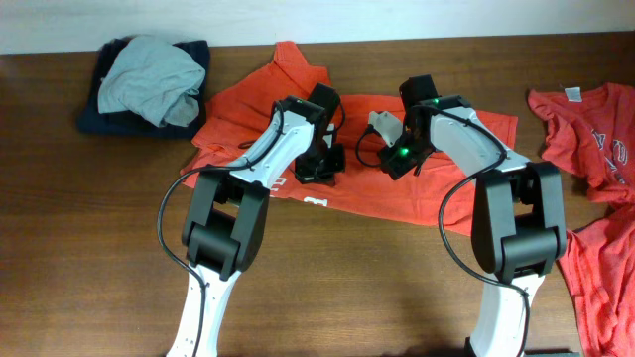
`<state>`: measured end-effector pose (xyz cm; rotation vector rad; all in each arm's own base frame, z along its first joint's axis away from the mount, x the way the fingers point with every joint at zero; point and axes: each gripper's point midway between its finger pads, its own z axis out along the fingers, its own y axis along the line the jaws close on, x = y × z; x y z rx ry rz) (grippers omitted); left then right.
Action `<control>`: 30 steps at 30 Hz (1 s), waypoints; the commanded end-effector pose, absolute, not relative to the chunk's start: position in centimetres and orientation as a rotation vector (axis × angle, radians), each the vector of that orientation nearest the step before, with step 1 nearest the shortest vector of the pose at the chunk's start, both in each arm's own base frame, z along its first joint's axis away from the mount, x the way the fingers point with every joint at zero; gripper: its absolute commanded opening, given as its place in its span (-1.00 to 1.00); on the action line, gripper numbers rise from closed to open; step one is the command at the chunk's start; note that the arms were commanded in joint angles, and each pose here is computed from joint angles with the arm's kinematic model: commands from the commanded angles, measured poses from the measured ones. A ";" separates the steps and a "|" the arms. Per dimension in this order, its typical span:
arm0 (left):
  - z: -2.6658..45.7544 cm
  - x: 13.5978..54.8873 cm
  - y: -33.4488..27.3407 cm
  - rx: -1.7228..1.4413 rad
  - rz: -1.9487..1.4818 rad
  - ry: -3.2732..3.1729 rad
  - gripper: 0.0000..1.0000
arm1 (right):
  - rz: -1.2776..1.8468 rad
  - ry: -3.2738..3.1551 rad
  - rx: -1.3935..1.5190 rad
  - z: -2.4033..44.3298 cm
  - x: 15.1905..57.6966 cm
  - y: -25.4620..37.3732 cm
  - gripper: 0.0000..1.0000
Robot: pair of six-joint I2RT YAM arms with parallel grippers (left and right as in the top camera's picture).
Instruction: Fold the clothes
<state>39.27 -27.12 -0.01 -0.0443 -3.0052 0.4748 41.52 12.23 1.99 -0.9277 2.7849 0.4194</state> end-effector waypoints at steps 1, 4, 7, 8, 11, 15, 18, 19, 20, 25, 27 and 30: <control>-5.2 37.8 -25.9 -0.007 0.338 -2.940 -0.99 | 0.465 2.785 -0.954 1.2 41.0 12.9 -0.92; -5.2 37.8 -25.9 -0.007 0.338 -2.940 -0.99 | 0.470 2.808 -0.955 0.0 40.7 12.8 -0.92; -5.2 37.8 -25.9 -0.007 0.338 -2.940 -0.99 | 0.451 2.819 -0.952 -1.1 41.0 12.5 -0.92; -5.2 37.7 -25.9 -0.007 0.337 -2.939 -0.99 | 0.445 2.819 -0.950 -1.3 41.1 12.4 -0.92; -5.2 37.6 -25.8 -0.005 0.331 -2.933 -0.99 | 0.424 2.810 -0.947 -1.4 41.6 12.2 -0.92; -5.1 37.5 -25.7 -0.004 0.329 -2.930 -0.99 | 0.413 2.784 -0.934 -1.0 42.5 12.0 -0.92; -5.1 37.5 -25.7 -0.004 0.328 -2.930 -0.99 | 0.403 2.770 -0.912 -0.6 43.2 11.5 -0.92; -5.1 37.5 -25.7 -0.004 0.327 -2.930 -0.99 | 0.401 2.768 -0.902 -0.5 43.5 11.3 -0.92; -5.1 37.5 -25.7 -0.004 0.326 -2.928 -0.99 | 0.400 2.771 -0.889 -0.3 43.6 11.1 -0.92; -5.3 37.6 -25.3 -0.005 0.292 -2.943 -0.99 | 0.430 2.788 -0.874 0.6 43.6 10.8 -0.92; -5.3 37.6 -25.2 -0.005 0.284 -2.944 -0.99 | 0.399 2.797 -0.875 0.7 43.7 10.4 -0.92; -5.3 37.5 -25.1 -0.004 0.277 -2.941 -0.99 | 0.267 2.824 -0.872 0.3 44.0 8.9 -0.92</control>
